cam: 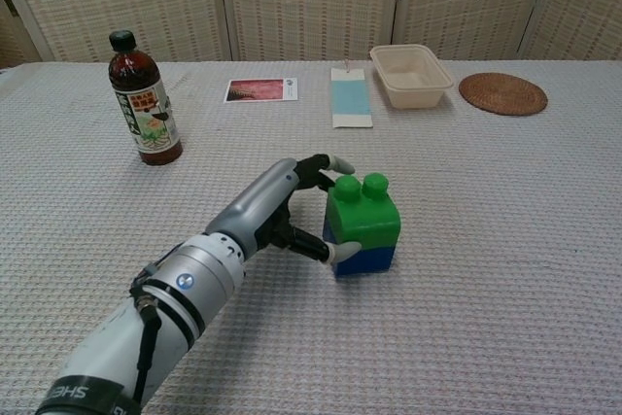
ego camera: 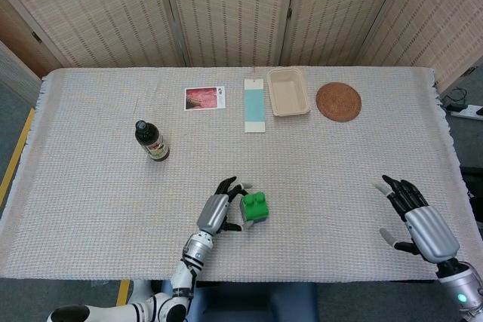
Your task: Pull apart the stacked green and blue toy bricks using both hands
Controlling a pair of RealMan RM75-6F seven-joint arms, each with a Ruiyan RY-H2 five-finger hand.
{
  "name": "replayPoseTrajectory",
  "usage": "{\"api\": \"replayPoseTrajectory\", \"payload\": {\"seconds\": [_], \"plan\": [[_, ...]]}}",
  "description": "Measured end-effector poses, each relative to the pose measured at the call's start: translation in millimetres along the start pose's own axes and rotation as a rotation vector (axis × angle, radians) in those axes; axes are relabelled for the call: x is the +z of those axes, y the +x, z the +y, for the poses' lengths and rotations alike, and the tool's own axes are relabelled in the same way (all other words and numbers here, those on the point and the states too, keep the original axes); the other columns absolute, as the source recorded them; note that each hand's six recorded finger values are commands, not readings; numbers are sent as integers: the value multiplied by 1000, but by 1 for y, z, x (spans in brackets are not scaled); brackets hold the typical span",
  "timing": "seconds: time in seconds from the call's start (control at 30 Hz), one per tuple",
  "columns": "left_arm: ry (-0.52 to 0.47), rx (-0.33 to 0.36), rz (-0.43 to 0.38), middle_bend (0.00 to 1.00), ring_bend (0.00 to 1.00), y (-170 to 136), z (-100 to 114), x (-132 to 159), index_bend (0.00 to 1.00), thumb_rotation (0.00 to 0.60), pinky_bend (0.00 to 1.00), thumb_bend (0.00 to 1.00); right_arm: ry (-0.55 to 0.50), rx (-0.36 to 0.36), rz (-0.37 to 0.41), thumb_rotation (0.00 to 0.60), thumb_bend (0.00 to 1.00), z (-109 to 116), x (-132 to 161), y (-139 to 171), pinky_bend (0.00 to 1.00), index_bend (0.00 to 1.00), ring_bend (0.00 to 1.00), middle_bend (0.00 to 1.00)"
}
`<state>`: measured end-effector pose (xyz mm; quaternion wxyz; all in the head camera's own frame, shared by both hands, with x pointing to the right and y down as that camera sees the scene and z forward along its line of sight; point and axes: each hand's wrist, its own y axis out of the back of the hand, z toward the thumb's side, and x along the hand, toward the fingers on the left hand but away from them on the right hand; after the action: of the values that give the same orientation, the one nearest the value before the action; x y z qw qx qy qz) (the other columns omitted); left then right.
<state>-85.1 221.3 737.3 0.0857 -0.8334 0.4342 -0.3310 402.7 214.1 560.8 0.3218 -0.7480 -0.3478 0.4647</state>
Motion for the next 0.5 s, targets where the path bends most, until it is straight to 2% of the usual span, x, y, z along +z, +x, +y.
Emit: {"api": "replayPoseTrajectory", "payload": {"seconds": [0.07, 0.33, 0.5], "plan": [[-3, 4, 0, 452, 51, -1, 1, 0, 272, 600, 0, 272, 1, 1, 0, 600, 378, -1, 0, 0, 0, 0, 0, 0], [-44, 50, 4, 680, 159, -4, 5, -4, 533, 600, 0, 294, 4, 6, -4, 600, 379, -2, 0, -1, 0, 0, 0, 0], [-91, 85, 15, 774, 215, -7, 12, -9, 639, 600, 0, 340, 9, 13, -6, 600, 378, -5, 0, -2, 0, 0, 0, 0]]}}
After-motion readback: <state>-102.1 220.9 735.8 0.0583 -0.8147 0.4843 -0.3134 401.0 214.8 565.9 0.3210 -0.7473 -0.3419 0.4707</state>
